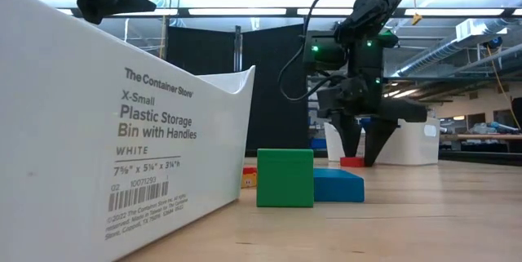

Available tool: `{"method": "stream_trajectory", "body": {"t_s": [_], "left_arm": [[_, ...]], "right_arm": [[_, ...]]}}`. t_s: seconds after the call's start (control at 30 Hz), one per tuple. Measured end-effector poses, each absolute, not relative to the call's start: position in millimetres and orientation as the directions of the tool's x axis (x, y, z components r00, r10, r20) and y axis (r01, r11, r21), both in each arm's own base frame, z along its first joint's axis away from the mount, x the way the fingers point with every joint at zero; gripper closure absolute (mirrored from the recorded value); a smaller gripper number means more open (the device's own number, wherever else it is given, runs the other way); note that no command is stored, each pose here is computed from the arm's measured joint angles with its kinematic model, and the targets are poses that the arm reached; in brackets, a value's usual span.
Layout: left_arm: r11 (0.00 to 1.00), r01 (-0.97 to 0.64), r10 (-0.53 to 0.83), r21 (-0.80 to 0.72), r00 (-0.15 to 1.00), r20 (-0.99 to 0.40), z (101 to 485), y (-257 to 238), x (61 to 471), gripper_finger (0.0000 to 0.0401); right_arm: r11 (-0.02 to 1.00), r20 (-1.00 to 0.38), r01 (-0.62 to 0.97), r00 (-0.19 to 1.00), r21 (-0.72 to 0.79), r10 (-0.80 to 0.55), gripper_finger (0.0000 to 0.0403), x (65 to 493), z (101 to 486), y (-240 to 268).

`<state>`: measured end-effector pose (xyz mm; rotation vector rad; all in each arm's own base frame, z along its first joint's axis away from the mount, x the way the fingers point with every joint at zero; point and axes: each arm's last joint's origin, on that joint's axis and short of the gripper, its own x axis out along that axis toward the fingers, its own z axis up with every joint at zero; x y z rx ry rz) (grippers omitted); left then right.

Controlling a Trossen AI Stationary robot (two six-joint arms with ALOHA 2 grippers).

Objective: Sort blocks by size
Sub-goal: Put the red rectangle block into the top white bin, then put the pink rectangle block into the top white bin

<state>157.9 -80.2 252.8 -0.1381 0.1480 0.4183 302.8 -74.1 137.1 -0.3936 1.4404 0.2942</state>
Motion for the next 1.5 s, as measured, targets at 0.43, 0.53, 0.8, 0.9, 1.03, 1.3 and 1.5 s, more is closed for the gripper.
{"method": "stream_trajectory", "body": {"t_s": [0.43,0.53,0.8,0.9,1.03,1.3,1.5], "left_arm": [[0.903,-0.415,0.395,-0.107,0.903,-0.171,252.8,-80.1,157.8,0.0109],[0.901,-0.416,0.394,-0.122,0.903,-0.171,252.8,-80.2,157.9,0.0109],[0.865,-0.440,0.408,-0.243,0.897,-0.172,252.6,-78.4,158.5,0.0109],[0.852,-0.456,0.423,-0.257,0.889,-0.174,252.1,-76.0,160.0,0.0109],[0.833,-0.480,0.443,-0.274,0.877,-0.186,250.4,-71.3,162.5,0.0109],[0.822,-0.475,0.400,-0.313,0.874,-0.274,242.4,-61.9,165.8,0.0109],[0.821,-0.472,0.365,-0.321,0.867,-0.340,239.6,-56.5,167.0,0.0115]], "right_arm": [[0.925,-0.974,-0.362,0.222,-0.113,-0.032,0.0262,310.3,157.4,-72.1],[0.929,-0.946,-0.332,0.319,-0.163,-0.052,0.0262,309.3,189.1,-70.9],[0.953,-0.865,0.034,0.411,-0.301,-0.288,0.0262,261.1,263.5,-96.4],[0.941,-0.888,0.211,0.327,-0.265,-0.323,0.0262,240.9,265.6,-116.3],[0.912,-0.921,0.338,0.223,-0.234,-0.319,0.0262,223.9,243.0,-136.7],[0.875,-0.920,0.439,0.216,-0.207,-0.326,0.0161,212.8,214.3,-146.5],[0.886,-0.895,0.420,0.291,-0.197,-0.337,0.0055,216.1,224.6,-138.6]]}}
